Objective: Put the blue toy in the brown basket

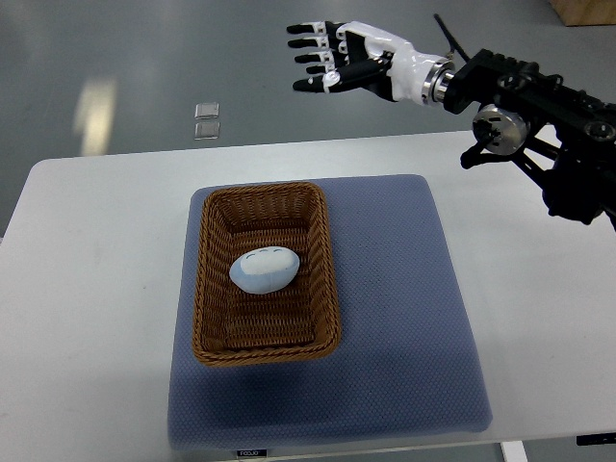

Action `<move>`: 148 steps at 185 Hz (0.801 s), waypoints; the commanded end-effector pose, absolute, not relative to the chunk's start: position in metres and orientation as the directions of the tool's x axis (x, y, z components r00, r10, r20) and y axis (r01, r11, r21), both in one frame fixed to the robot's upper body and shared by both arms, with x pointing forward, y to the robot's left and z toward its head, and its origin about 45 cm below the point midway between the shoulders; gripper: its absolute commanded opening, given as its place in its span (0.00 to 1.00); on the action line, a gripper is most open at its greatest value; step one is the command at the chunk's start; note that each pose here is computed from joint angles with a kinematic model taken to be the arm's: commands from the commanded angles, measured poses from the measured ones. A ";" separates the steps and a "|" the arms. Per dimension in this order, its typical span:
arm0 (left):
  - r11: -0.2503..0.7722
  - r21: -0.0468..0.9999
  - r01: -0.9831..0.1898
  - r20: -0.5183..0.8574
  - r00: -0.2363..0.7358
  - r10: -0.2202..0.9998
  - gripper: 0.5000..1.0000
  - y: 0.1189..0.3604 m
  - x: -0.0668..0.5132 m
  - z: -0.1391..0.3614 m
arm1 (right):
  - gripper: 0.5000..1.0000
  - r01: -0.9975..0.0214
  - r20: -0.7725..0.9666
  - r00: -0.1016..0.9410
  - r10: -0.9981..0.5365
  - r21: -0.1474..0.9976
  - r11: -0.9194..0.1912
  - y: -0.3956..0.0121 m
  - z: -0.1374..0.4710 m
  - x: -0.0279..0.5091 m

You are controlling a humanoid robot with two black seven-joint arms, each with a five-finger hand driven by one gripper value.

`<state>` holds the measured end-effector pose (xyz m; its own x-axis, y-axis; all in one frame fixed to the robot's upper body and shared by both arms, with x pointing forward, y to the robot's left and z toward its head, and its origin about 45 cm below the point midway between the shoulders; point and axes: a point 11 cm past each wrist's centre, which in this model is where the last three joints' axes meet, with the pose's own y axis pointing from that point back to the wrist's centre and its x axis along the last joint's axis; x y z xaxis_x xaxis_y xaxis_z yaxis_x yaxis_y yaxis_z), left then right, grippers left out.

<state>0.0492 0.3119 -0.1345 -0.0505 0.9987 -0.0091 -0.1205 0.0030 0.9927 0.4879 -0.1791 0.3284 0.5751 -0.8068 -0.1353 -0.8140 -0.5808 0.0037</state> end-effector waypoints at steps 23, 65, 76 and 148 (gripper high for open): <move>0.002 0.993 -0.120 -0.009 -0.050 0.999 1.00 0.312 0.049 -0.135 | 0.80 -0.926 -0.571 0.327 -0.753 -0.033 -0.377 -0.240 0.252 0.466; 0.005 0.993 -0.120 -0.011 -0.047 0.999 1.00 0.311 0.049 -0.135 | 0.82 -0.959 -0.702 0.206 -0.681 -0.006 -0.284 -0.240 0.197 0.443; 0.002 0.993 -0.120 -0.008 -0.049 0.999 1.00 0.312 0.049 -0.135 | 0.82 -0.961 -0.721 0.194 -0.665 -0.005 -0.275 -0.234 0.189 0.438; 0.007 0.993 -0.120 -0.013 -0.048 0.999 1.00 0.311 0.049 -0.135 | 0.82 -0.967 -0.733 0.178 -0.657 -0.004 -0.257 -0.232 0.181 0.434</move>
